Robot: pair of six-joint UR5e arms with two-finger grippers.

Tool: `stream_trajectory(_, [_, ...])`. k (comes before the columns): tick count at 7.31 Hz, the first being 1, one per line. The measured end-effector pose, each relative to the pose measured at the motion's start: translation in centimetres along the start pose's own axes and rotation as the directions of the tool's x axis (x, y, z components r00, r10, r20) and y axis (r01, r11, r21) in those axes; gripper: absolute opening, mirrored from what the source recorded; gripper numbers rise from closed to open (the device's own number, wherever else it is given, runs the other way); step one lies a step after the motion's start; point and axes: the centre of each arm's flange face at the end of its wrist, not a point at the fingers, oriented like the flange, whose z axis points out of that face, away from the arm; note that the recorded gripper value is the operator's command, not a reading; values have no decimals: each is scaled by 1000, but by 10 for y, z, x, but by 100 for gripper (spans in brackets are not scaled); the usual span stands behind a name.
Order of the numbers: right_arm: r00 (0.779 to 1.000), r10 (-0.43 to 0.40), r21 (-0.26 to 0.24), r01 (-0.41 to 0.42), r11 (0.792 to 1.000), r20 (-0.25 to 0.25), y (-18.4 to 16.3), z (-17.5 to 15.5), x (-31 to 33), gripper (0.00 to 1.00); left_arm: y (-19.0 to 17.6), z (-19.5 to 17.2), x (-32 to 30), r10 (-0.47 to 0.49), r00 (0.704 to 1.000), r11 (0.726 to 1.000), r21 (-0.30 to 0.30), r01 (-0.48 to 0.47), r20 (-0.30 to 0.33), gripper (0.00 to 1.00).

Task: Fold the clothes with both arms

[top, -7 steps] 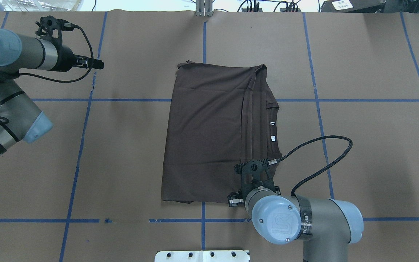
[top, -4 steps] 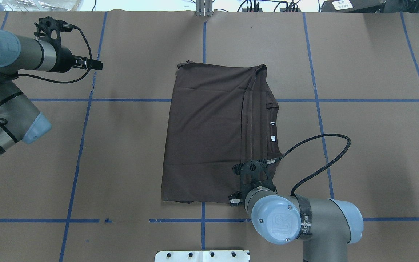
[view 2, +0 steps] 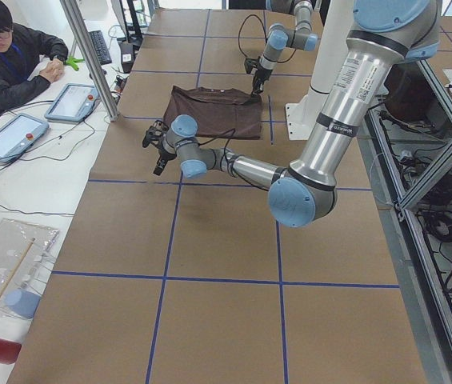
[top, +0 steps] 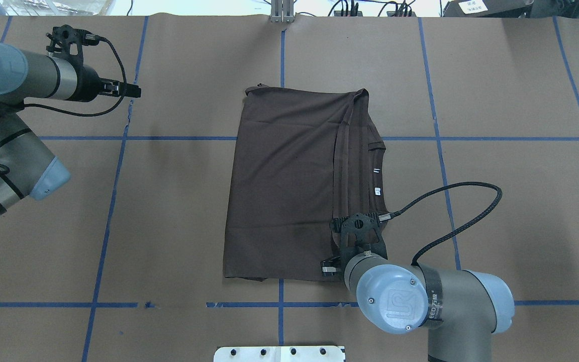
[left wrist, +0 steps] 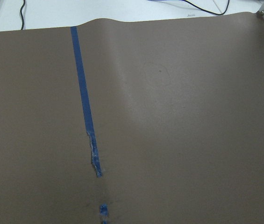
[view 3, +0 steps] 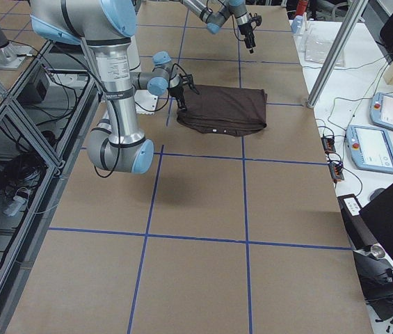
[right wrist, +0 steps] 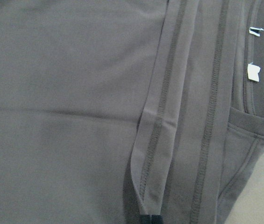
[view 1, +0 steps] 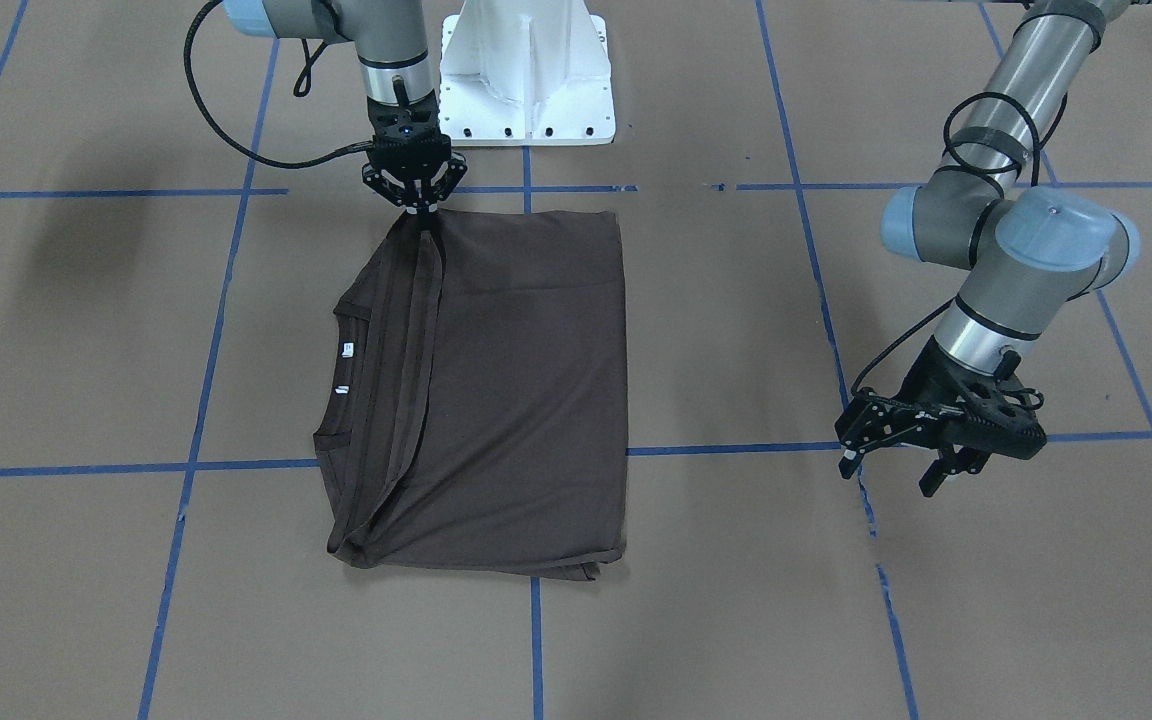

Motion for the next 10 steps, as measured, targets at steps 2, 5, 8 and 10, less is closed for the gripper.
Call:
stream_trajectory(2, [990, 136, -10, -136, 991, -23, 20, 3, 17, 0, 0, 0, 1, -3, 1000, 1000, 1, 3, -1, 100])
stream_trajectory(5, [976, 215, -12, -216, 976, -32, 51, -1, 27, 100, 0, 0, 1, -4, 1000, 1000, 2, 4, -1, 100])
stream_trajectory(8, [976, 216, -18, -216, 976, 12, 43, -19, 26, 100, -3, -5, 8, 1, 1000, 1000, 7, -1, -13, 100])
stream_trajectory(10, [961, 231, -38, -228, 973, 154, 12, -38, 49, 100, 2, -16, 37, 1, 998, 1000, -1, -1, -69, 100])
